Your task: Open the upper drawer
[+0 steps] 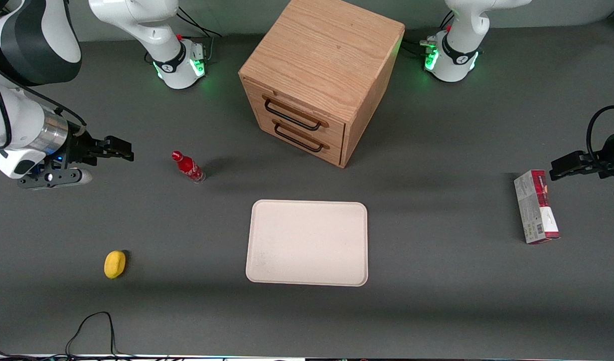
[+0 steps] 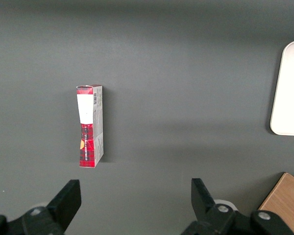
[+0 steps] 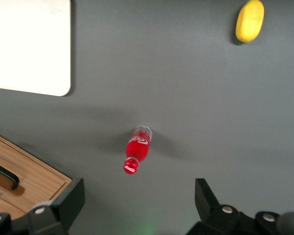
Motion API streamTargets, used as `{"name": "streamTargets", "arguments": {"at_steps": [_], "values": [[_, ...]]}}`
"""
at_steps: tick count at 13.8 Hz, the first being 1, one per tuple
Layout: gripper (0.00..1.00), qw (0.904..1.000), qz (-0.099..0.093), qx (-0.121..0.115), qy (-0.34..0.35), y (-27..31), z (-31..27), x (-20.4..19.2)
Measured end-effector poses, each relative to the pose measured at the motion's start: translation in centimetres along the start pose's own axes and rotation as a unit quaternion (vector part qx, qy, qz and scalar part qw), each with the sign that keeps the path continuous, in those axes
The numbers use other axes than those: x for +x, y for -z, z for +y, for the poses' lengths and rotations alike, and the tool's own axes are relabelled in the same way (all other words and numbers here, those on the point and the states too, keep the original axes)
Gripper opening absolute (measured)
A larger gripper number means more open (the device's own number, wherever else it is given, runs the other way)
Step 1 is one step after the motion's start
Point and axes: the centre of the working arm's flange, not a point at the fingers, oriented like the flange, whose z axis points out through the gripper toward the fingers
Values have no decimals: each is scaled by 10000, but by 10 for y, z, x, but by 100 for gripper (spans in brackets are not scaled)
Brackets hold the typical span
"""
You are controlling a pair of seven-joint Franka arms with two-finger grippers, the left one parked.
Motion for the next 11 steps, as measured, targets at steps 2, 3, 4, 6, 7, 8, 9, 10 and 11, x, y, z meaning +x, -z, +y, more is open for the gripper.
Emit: {"name": "streamTargets", "arguments": {"at_steps": [2, 3, 4, 6, 7, 8, 9, 10, 11], "values": [[100, 9999, 48, 51, 155, 2, -19, 10], [100, 9996, 57, 97, 260, 2, -33, 14], [100, 9991, 66, 170, 373, 3, -48, 15], [100, 9971, 68, 396, 652, 2, -87, 15], [100, 9953, 126, 502, 815, 1, -111, 17], [100, 9933, 206, 559, 994, 0, -135, 20], [100, 9908, 260, 579, 1196, -4, -163, 21], [100, 9881, 261, 577, 1400, -9, -190, 20], [100, 9852, 248, 566, 1601, -16, -216, 16]]}}
